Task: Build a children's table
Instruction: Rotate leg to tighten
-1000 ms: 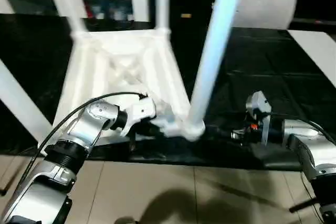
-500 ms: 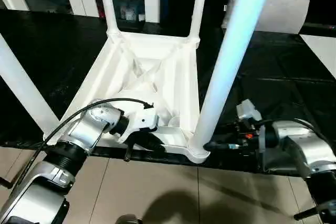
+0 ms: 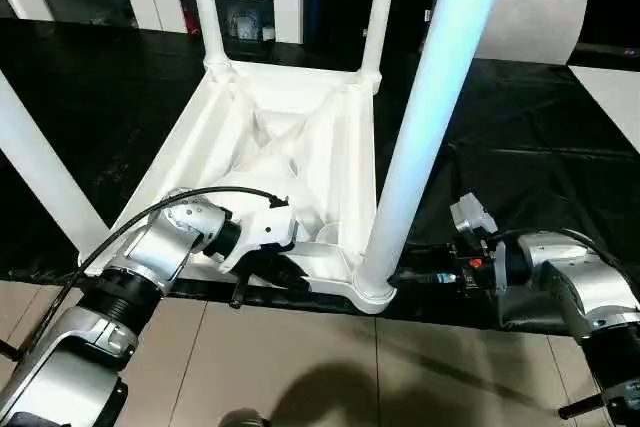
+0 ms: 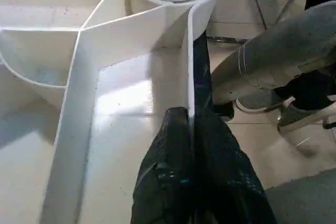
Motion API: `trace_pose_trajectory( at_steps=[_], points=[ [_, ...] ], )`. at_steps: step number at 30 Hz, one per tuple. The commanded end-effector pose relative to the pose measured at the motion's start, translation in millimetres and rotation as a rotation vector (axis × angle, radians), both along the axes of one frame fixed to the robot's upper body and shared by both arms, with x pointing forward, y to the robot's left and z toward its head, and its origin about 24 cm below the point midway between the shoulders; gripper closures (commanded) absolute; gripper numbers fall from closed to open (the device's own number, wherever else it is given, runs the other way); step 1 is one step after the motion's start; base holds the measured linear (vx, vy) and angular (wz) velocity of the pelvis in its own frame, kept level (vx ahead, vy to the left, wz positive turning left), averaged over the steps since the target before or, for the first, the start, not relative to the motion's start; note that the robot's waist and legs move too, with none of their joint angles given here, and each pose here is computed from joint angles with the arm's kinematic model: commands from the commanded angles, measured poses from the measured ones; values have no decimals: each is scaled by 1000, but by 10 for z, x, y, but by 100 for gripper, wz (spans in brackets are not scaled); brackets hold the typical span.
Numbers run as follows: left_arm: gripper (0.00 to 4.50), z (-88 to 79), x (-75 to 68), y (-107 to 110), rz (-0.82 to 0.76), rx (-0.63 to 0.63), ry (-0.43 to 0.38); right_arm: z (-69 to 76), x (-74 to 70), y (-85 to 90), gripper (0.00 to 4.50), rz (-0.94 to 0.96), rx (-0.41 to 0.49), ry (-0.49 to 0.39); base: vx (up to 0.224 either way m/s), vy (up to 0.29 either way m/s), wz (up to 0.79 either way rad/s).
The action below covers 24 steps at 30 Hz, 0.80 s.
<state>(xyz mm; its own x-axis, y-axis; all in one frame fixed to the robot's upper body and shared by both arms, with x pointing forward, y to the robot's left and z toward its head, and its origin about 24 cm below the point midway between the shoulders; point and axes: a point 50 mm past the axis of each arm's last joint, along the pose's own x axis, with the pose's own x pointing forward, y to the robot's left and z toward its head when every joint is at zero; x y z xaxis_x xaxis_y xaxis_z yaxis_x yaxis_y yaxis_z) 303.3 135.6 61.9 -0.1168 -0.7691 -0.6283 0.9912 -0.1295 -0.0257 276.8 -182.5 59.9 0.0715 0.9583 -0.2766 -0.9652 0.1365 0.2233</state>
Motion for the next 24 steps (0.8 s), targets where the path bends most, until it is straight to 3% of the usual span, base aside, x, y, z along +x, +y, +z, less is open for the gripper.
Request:
trace_pose_trajectory(
  at_steps=[1, 3, 6, 7, 10, 16, 21, 24],
  points=[
    [450, -36, -92, -189, -109, -30, 40, -2, 28, 111, 312, -4, 28, 0, 0, 0, 0],
    [450, -38, -91, -187, -107, -29, 39, 4, 34, 111, 274, -14, 44, 18, 0, 0, 0],
    [450, -37, -89, -189, -97, -35, 37, 18, 26, 117, 262, -8, 57, 24, 0, 0, 0],
    [450, -37, -90, -190, -96, -37, 37, 19, 26, 119, 236, -7, 57, 23, 0, 0, 0],
    [450, -41, -93, -197, -89, -42, 37, 21, 39, 122, 225, -14, 60, 17, 0, 0, 0],
    [450, -44, -91, -197, -87, -41, 36, 23, 53, 156, 159, -8, 62, 5, 0, 0, 0],
    [450, -41, -88, -197, -87, -41, 34, -21, 67, 197, 118, -25, 28, -33, 0, 0, 0],
    [450, -42, -85, -192, -86, -38, 34, -31, 65, 183, 156, -26, 31, -11, 0, 0, 0]
  ],
)
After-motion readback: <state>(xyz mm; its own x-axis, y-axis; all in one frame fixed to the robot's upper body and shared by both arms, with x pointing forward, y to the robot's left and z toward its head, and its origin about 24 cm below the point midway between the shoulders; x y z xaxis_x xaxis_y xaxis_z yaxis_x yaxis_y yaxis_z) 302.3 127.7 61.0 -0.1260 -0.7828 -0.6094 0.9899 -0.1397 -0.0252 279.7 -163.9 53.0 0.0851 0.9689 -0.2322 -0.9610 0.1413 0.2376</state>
